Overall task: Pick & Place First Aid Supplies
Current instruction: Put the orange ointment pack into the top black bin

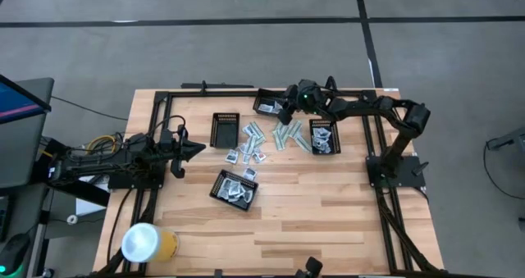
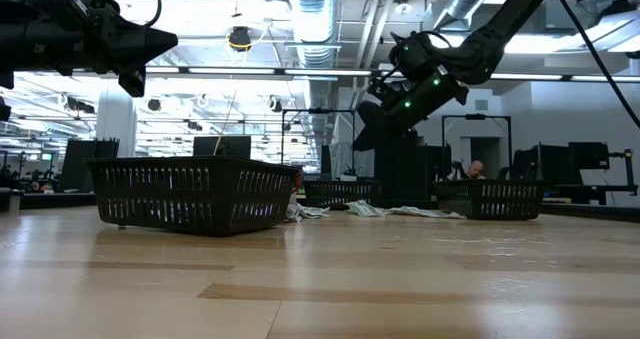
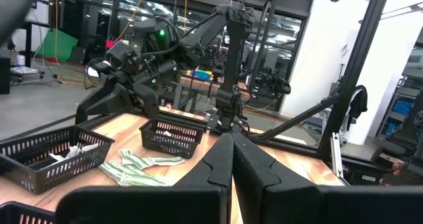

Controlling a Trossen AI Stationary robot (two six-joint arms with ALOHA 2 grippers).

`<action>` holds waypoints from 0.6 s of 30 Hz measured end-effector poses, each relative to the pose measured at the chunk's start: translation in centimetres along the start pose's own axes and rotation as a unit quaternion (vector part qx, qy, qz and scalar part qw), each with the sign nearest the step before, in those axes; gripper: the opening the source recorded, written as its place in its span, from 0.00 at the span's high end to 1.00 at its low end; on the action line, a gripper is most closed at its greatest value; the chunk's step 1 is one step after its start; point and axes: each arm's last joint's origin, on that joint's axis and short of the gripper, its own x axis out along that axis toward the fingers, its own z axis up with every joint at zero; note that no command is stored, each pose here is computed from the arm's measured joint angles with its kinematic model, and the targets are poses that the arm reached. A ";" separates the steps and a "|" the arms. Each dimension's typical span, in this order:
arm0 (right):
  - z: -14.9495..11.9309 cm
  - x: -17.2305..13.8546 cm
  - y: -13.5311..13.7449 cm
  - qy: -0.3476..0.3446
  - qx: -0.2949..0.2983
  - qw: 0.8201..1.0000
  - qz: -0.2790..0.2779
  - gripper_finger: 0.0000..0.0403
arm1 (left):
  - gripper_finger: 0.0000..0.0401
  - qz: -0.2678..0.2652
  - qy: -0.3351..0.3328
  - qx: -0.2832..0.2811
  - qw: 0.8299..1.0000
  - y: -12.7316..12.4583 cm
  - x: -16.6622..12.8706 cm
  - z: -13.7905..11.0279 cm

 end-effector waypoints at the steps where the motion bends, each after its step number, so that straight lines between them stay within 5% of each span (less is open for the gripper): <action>1: 0.0 0.0 0.2 -0.001 -0.002 1.000 0.003 0.69 | 0.98 0.000 0.000 0.000 1.000 0.0 0.0 0.0; 8: 0.5 -0.3 3.5 -0.023 -0.026 0.996 0.085 0.67 | 0.98 0.000 0.000 0.000 1.000 0.0 0.0 0.0; 18: -0.1 -1.9 10.3 -0.020 -0.090 0.967 0.237 0.70 | 0.98 0.000 0.000 0.000 1.000 0.0 0.0 0.0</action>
